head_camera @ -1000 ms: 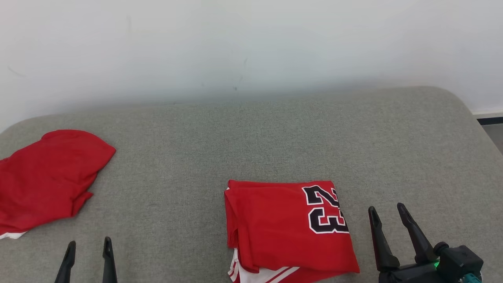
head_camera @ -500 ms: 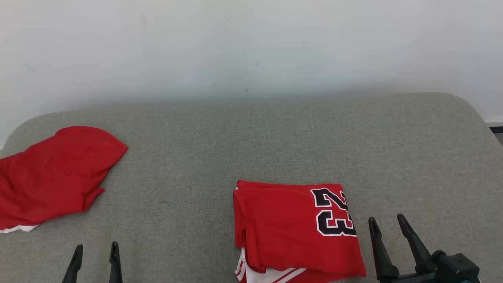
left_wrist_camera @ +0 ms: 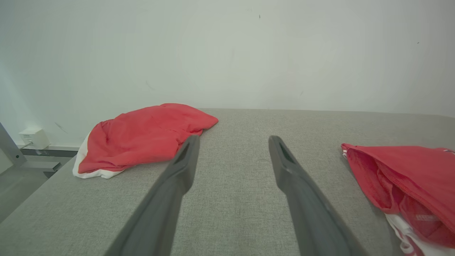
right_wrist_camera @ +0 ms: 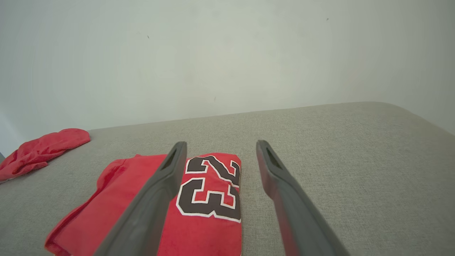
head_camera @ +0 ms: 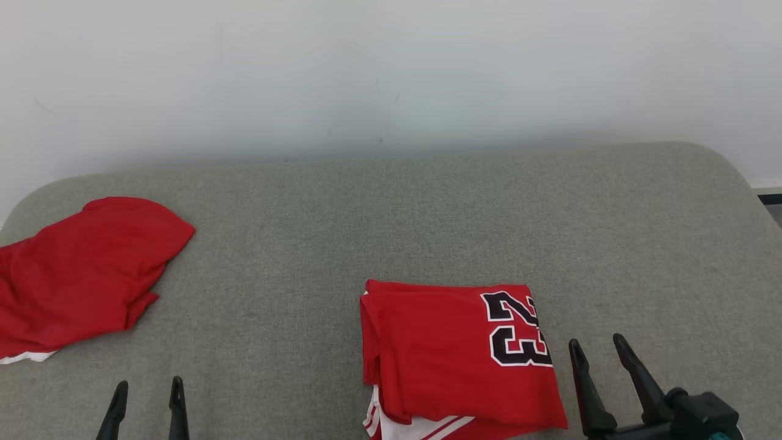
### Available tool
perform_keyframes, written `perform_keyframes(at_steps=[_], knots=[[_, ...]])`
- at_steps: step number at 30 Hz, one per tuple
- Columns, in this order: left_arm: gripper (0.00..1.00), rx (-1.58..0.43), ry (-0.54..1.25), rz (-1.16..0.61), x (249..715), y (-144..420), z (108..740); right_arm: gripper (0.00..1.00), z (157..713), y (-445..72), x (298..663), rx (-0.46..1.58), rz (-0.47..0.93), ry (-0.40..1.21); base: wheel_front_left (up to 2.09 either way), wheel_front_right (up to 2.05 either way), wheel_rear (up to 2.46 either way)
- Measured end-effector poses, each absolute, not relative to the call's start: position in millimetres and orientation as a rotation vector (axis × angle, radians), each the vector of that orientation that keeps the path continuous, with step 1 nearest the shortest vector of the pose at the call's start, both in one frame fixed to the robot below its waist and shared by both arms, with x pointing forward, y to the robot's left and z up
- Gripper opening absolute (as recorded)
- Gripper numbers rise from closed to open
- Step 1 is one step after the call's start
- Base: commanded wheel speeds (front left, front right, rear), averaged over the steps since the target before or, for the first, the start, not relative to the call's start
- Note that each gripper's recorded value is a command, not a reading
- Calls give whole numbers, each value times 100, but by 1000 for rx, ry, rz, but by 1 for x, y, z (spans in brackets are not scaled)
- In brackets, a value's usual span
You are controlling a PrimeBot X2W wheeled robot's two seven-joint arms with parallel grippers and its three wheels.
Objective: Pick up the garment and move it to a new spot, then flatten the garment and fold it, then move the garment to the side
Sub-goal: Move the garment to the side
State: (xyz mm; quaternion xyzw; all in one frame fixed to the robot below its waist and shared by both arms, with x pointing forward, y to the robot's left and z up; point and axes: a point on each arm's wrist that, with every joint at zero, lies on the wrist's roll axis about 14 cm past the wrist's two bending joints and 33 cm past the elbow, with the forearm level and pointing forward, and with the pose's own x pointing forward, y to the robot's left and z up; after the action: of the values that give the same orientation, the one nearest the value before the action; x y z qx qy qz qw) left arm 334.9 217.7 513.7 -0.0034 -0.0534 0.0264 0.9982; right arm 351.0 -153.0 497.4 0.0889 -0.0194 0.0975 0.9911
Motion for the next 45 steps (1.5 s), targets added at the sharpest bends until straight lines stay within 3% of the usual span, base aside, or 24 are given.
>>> perform_keyframes(at_steps=[7,18,33,35,36,42,45], knots=[[100,-10,-103,50,340,217,512,100,499,-154,370,160,222,-7,0,0,0],[100,-36,-72,47,352,213,502,100,448,-145,409,101,273,261,0,0,0],[100,-42,-46,74,362,220,493,100,379,-124,405,99,309,500,0,0,0],[100,-44,-42,69,364,218,492,13,376,-120,403,106,314,518,0,0,0],[100,-46,-41,68,365,218,491,0,375,-119,404,114,313,520,0,0,0],[100,-57,-42,58,374,214,490,0,379,-121,418,122,312,508,0,0,0],[100,-63,-41,50,381,210,489,0,396,-129,444,95,309,455,0,0,0]])
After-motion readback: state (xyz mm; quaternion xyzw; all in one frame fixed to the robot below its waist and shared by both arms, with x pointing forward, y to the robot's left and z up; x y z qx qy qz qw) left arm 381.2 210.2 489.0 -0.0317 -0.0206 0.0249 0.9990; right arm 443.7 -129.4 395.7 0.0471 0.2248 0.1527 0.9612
